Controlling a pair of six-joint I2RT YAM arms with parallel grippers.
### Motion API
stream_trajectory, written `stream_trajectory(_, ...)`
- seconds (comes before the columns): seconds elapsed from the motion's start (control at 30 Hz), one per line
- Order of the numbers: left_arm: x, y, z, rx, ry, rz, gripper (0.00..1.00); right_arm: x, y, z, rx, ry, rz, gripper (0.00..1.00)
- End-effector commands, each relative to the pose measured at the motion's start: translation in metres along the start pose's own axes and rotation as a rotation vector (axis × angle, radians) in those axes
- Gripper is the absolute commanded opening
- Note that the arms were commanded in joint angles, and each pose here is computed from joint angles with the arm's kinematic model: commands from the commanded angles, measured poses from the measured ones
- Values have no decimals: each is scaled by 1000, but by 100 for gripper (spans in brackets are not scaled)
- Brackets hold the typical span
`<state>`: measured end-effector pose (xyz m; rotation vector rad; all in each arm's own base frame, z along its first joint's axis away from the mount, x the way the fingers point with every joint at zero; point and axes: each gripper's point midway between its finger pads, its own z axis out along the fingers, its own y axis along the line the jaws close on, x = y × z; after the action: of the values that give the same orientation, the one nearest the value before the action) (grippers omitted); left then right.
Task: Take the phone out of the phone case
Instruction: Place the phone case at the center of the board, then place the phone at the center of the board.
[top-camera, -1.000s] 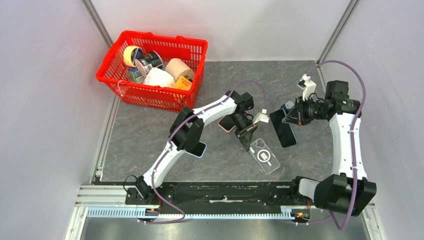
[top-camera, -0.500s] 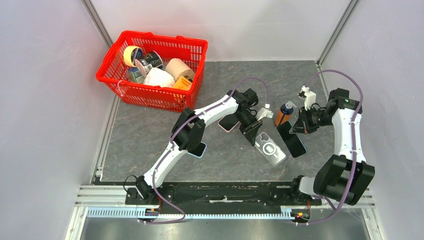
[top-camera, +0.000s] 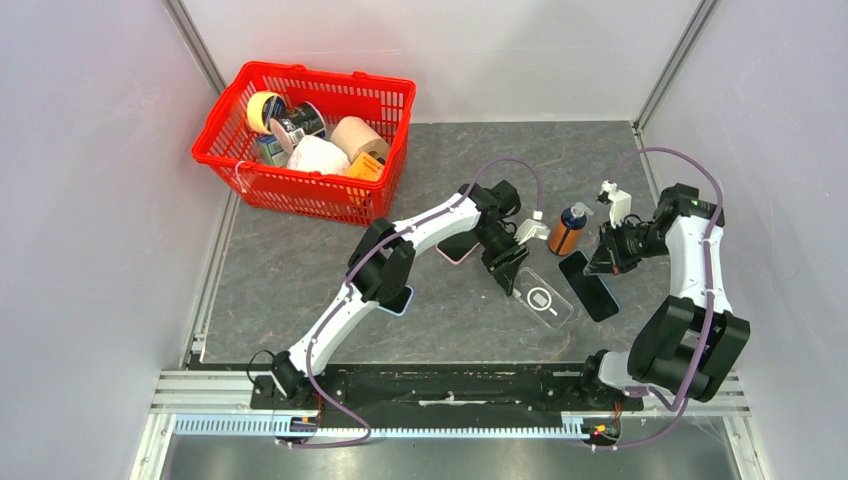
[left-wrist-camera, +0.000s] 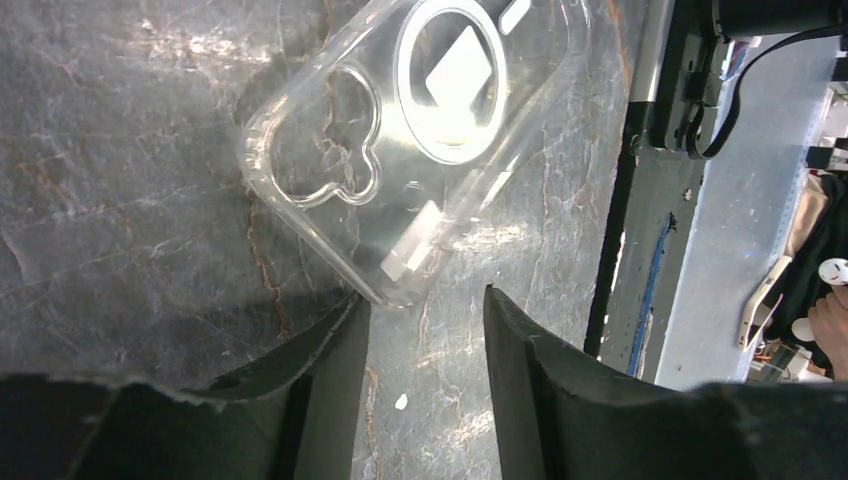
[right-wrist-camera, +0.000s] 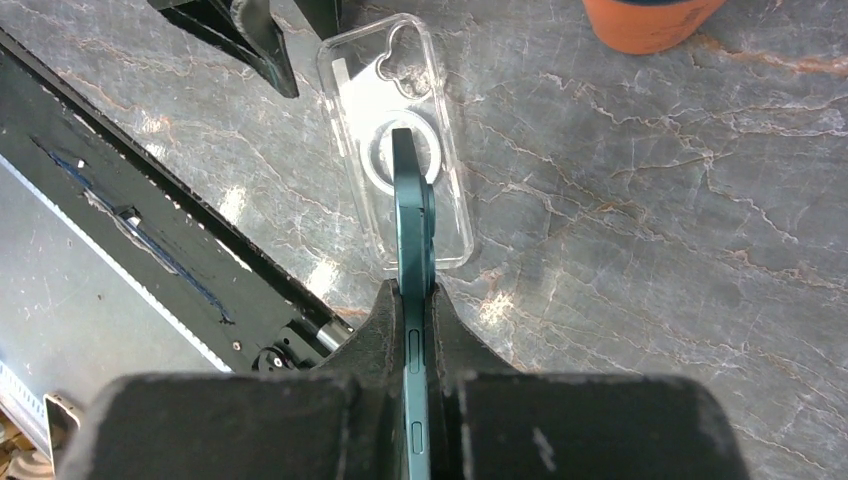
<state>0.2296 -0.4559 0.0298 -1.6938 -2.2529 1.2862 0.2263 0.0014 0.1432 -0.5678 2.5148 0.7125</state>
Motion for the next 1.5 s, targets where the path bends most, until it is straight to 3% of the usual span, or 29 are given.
stream_trajectory(0.0,-20,1,-10,-72,-36,68,58,5,2,1,-21,2,-13,0)
stream_trajectory(0.17,-28,2,-21,-130,-52,110,78,10,0,5,-34,15,-25,0)
stream_trajectory(0.3,-32,0,-40,-217,-61,168,84,12,-9,9,-37,34,-37,0)
stream_trajectory(0.53,-29,-19,-84,-372,-93,276,87,15,-34,18,-1,68,-63,0)
stream_trajectory(0.9,-2,-69,-132,-456,-148,344,87,26,-65,46,-25,134,-25,0)
stream_trajectory(1.27,25,-60,-171,-719,-190,356,92,32,-90,62,48,159,15,17)
stream_trajectory(1.47,41,-54,-172,-760,-179,335,93,38,-101,67,81,183,39,28)
